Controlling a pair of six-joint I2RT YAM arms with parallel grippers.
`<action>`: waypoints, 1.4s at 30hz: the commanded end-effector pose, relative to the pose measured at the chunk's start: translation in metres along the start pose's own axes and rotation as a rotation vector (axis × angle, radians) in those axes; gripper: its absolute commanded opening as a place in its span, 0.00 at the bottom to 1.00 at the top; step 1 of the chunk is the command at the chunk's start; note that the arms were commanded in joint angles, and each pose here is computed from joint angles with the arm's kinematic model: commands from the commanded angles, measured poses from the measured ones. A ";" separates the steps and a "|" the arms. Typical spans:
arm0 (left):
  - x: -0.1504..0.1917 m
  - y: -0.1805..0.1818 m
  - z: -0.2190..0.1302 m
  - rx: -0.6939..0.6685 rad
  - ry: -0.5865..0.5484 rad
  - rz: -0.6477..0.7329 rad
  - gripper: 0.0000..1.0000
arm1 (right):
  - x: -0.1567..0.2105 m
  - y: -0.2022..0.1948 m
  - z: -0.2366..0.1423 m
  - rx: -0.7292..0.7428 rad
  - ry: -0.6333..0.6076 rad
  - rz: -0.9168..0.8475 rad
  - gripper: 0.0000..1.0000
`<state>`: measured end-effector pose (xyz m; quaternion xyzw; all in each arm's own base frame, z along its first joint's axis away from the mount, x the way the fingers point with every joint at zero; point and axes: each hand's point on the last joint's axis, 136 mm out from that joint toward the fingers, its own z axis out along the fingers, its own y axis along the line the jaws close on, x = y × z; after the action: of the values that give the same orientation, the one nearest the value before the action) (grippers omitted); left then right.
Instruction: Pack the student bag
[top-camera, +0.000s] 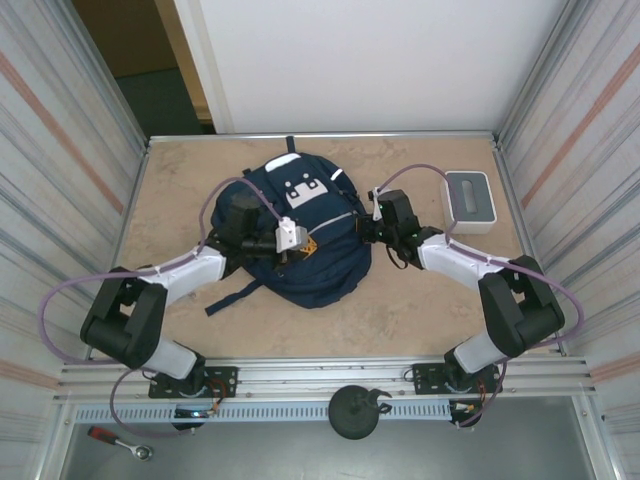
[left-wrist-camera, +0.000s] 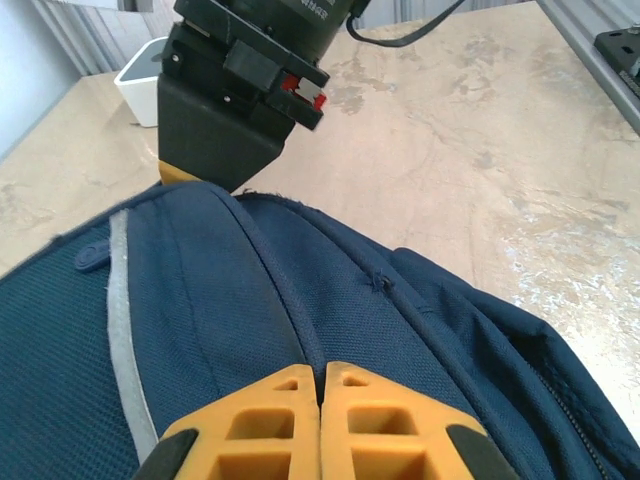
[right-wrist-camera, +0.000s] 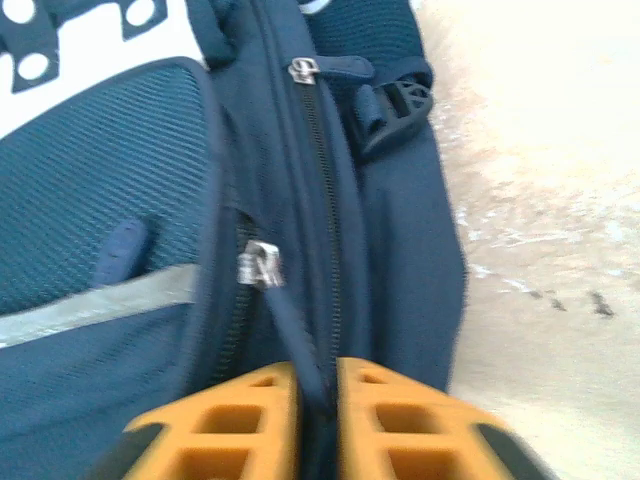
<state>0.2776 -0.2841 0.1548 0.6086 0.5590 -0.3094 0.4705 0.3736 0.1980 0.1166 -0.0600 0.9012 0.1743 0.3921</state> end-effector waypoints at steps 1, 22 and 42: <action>-0.026 0.007 0.005 0.040 -0.086 0.086 0.00 | 0.003 -0.025 -0.019 0.093 -0.006 0.005 0.30; 0.001 0.097 -0.133 -1.019 0.129 -0.227 0.99 | -0.024 -0.143 -0.150 0.665 -0.298 0.039 0.99; 0.145 0.091 -0.237 -1.418 0.194 -0.551 0.99 | 0.023 -0.206 -0.109 0.634 -0.371 0.049 0.99</action>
<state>0.3491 0.0022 0.1236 0.0279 0.8123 0.0975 0.5743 0.3117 -0.0415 0.0902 0.1344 0.8513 -0.1263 0.4912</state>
